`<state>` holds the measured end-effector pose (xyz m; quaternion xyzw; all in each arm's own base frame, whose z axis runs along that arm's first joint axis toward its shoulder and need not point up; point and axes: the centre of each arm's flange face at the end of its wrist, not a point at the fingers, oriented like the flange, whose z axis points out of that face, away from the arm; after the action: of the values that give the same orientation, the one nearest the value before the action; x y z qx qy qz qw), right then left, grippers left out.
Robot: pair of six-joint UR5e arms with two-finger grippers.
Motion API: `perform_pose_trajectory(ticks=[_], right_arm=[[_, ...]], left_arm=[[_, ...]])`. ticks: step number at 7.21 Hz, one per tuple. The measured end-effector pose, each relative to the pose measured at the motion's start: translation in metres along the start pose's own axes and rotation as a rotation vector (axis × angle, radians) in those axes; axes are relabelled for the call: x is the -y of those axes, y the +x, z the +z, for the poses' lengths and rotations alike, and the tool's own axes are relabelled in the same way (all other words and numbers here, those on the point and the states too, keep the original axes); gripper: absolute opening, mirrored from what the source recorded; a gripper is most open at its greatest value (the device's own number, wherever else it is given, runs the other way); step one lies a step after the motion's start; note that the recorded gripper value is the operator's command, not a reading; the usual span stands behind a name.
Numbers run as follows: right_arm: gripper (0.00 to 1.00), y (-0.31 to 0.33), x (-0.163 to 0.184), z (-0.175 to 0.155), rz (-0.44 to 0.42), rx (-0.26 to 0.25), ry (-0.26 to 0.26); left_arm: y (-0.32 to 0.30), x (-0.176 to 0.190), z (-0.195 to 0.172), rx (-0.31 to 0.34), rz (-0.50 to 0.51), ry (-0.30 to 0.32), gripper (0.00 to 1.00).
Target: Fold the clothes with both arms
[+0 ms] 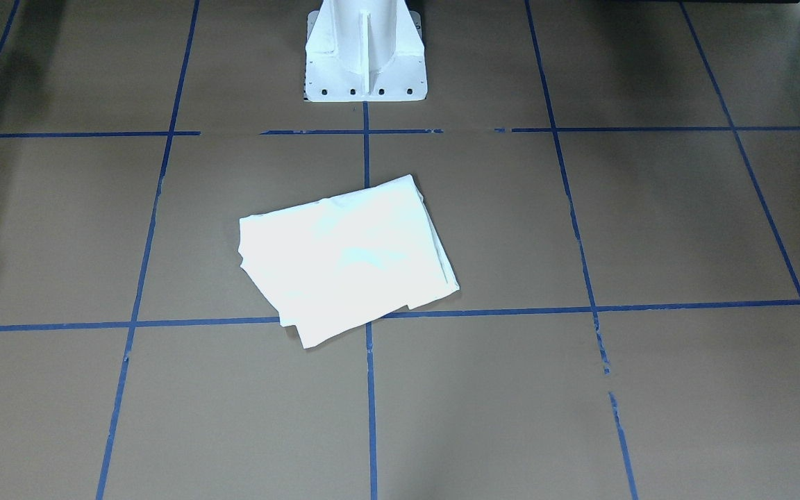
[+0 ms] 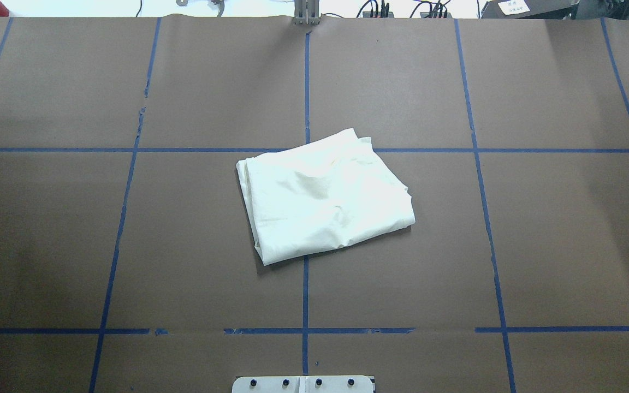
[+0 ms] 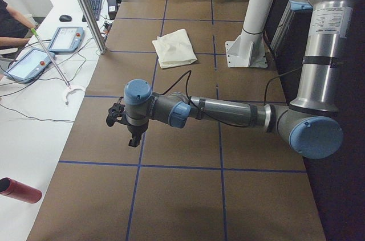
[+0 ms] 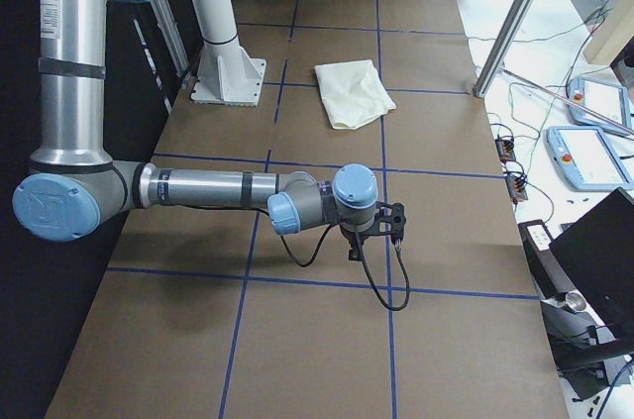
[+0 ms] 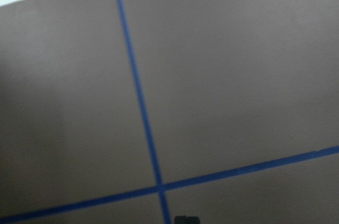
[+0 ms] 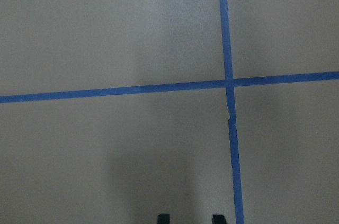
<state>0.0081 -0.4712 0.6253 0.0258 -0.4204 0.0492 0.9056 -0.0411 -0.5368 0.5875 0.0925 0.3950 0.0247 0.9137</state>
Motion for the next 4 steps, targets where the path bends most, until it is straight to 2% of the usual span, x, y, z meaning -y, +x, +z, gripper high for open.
perform_pose_trajectory(ticks=[2, 4], right_arm=[[1.00, -0.001, 0.003, -0.004, -0.027, -0.025, -0.065], [1.00, 0.004, 0.010, -0.013, -0.041, -0.049, -0.085]], left_arm=[[-0.009, -0.015, 0.005, -0.051, -0.040, -0.035, 1.00], [-0.019, -0.033, 0.012, -0.026, -0.061, -0.052, 1.00]])
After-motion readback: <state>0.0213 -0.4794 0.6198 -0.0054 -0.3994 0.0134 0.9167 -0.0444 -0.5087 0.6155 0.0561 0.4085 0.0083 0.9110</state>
